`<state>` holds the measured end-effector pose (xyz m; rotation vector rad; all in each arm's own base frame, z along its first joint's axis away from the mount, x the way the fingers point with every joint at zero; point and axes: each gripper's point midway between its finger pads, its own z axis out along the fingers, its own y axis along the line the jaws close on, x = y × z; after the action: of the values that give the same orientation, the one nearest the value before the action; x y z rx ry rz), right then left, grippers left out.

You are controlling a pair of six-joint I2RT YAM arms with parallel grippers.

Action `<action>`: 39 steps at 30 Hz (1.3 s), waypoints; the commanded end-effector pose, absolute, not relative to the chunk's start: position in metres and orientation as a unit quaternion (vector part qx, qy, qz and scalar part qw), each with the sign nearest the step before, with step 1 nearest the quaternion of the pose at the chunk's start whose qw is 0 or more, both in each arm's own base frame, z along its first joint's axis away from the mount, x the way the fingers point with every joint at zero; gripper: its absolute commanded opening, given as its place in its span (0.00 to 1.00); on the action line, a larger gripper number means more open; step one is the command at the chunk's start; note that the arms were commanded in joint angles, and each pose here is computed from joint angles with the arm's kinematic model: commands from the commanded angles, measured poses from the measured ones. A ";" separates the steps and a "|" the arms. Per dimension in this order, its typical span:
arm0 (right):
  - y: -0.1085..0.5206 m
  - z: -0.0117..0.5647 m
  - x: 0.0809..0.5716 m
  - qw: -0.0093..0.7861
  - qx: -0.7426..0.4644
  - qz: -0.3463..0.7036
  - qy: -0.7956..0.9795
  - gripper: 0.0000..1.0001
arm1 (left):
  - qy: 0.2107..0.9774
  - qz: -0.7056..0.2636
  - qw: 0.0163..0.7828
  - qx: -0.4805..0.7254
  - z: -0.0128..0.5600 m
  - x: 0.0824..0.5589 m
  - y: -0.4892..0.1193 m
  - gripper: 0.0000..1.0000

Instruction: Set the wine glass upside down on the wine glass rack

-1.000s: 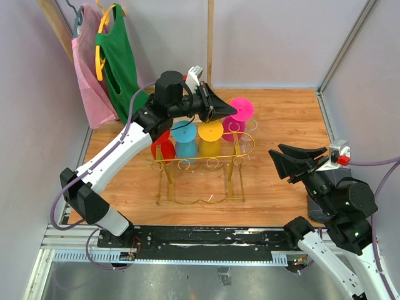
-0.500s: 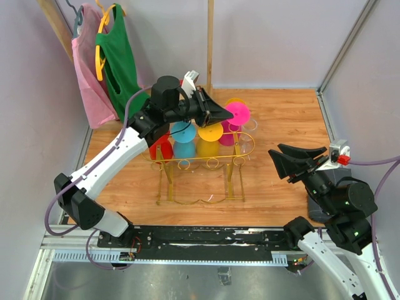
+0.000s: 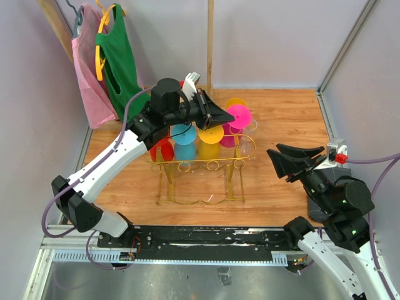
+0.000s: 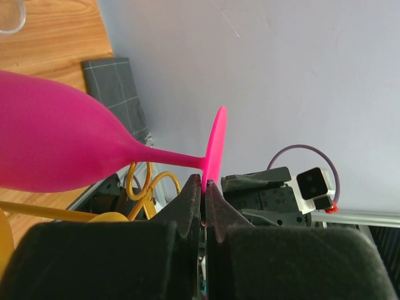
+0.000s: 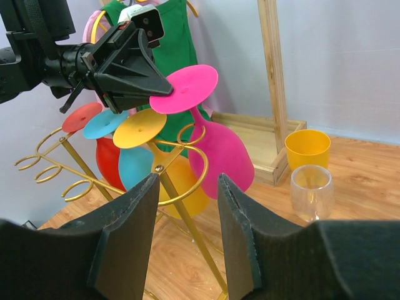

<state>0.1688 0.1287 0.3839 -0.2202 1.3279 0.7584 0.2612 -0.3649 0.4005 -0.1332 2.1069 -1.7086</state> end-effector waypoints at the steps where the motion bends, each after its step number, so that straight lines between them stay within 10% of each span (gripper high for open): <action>1: 0.126 0.390 0.171 0.726 -0.089 0.343 0.589 0.43 | 0.746 -0.628 0.219 -0.026 0.414 0.246 -0.366 0.00; 39: 0.127 0.388 0.172 0.724 -0.086 0.348 0.590 0.43 | 0.751 -0.624 0.214 -0.028 0.399 0.224 -0.359 0.03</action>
<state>0.1705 0.1300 0.3805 -0.2157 1.3345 0.7640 0.2334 -0.3616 0.3904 -0.1082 2.1263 -1.7104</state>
